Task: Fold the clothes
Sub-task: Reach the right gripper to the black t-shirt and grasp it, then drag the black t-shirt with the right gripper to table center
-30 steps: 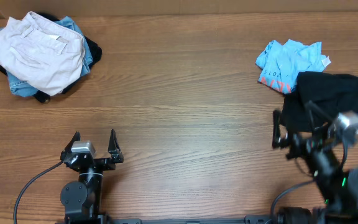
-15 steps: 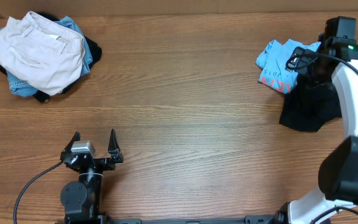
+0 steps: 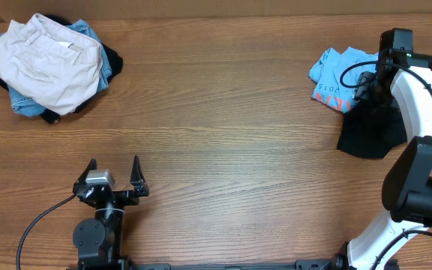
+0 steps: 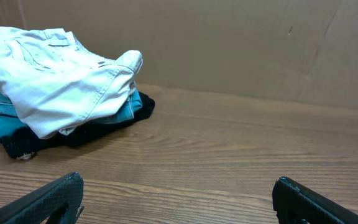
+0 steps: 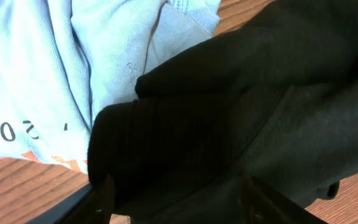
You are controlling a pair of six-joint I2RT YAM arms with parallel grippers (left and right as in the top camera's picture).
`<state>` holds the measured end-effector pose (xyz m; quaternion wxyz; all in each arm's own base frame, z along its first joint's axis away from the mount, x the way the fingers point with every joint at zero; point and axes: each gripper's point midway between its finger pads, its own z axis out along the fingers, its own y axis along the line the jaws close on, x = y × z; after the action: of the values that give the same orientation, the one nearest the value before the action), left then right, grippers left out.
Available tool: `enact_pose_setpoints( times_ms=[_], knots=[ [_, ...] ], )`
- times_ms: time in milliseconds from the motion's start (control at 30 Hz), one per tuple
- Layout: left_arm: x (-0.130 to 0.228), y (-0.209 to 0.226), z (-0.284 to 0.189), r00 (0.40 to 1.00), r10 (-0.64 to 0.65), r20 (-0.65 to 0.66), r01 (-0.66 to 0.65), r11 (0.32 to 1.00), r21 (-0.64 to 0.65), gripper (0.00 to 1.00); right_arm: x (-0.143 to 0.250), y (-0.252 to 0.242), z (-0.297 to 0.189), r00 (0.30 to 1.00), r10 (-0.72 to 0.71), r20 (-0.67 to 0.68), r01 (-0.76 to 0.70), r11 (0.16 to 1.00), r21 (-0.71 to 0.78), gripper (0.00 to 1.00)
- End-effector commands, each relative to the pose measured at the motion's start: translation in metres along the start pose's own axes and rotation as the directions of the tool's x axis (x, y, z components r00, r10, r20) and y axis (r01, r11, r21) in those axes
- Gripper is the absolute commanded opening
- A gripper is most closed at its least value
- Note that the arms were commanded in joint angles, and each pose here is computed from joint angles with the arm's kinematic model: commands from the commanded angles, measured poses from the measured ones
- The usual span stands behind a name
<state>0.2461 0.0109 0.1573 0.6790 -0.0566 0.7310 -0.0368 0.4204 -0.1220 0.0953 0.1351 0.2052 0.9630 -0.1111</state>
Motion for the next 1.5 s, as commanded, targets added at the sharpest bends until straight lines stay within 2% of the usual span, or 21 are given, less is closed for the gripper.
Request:
enact_pose_setpoints(
  times_ms=[0,200,333,400,467,633,700,733,767,800,867,900,1067,1167,1300,1400,1467],
  knots=[
    [0.000,0.002,0.000,1.000,0.018,0.005,-0.018,1.000,-0.007,1.00,0.000,0.000,0.011,0.999,-0.031,-0.020,0.031,0.999,0.021,0.72],
    [0.000,0.002,0.000,1.000,0.018,0.005,-0.018,1.000,-0.007,1.00,0.004,0.027,0.013,0.993,-0.113,-0.016,0.113,0.994,0.010,0.89],
    [0.000,0.002,0.000,1.000,0.018,0.005,-0.018,1.000,-0.007,1.00,0.004,0.045,0.006,0.986,-0.168,0.014,0.167,0.985,0.041,0.90],
    [0.000,0.002,0.000,1.000,0.018,0.005,-0.018,1.000,-0.007,1.00,0.001,0.035,0.003,0.983,-0.181,0.026,0.176,0.976,0.129,0.90],
    [0.000,0.002,0.000,1.000,0.018,0.005,-0.018,1.000,-0.007,1.00,-0.001,0.022,0.005,0.987,-0.159,0.022,0.154,0.976,0.154,0.90],
    [0.000,0.002,0.000,1.000,0.018,0.005,-0.018,1.000,-0.007,1.00,-0.004,0.012,0.011,0.993,-0.118,0.015,0.116,0.986,0.119,0.89],
    [0.000,0.002,0.000,1.000,0.018,0.005,-0.018,1.000,-0.007,1.00,-0.006,0.011,0.011,0.993,-0.114,0.024,0.110,0.987,0.119,0.78],
    [0.000,0.002,0.000,1.000,0.018,0.005,-0.018,1.000,-0.007,1.00,-0.007,0.012,0.011,0.993,-0.112,0.027,0.109,0.987,0.119,0.60],
    [0.000,0.002,0.000,1.000,0.018,0.005,-0.018,1.000,-0.007,1.00,-0.007,0.012,0.012,0.993,-0.112,0.030,0.108,0.987,0.118,0.53],
    [0.000,0.002,0.000,1.000,0.018,0.005,-0.018,1.000,-0.007,1.00,-0.008,0.012,0.012,0.993,-0.111,0.032,0.106,0.987,0.118,0.34],
    [0.000,0.002,0.000,1.000,0.018,0.005,-0.018,1.000,-0.007,1.00,-0.008,0.012,0.011,0.993,-0.111,0.033,0.106,0.987,0.120,0.12],
    [0.000,0.002,0.000,1.000,0.018,0.005,-0.018,1.000,-0.007,1.00,-0.010,0.008,0.009,0.994,-0.104,0.042,0.097,0.985,0.143,0.04],
    [0.000,0.002,0.000,1.000,0.018,0.005,-0.018,1.000,-0.007,1.00,-0.031,-0.006,-0.055,0.979,-0.014,0.203,-0.012,0.992,0.125,0.04],
    [0.000,0.002,0.000,1.000,0.018,0.005,-0.018,1.000,-0.007,1.00,-0.036,0.001,-0.130,0.937,0.079,0.339,-0.061,0.996,-0.062,0.04],
    [0.000,0.002,0.000,1.000,0.018,0.005,-0.018,1.000,-0.007,1.00,-0.013,0.035,-0.230,0.891,0.126,0.437,0.069,0.912,-0.403,0.04],
    [0.000,0.002,0.000,1.000,0.018,0.005,-0.018,1.000,-0.007,1.00,0.017,0.053,-0.289,0.853,0.108,0.510,0.189,0.848,-0.496,0.04],
    [0.000,0.002,0.000,1.000,0.018,0.005,-0.018,1.000,-0.007,1.00,0.049,0.079,-0.334,0.824,0.089,0.560,0.297,0.774,-0.559,0.04]
  ],
)
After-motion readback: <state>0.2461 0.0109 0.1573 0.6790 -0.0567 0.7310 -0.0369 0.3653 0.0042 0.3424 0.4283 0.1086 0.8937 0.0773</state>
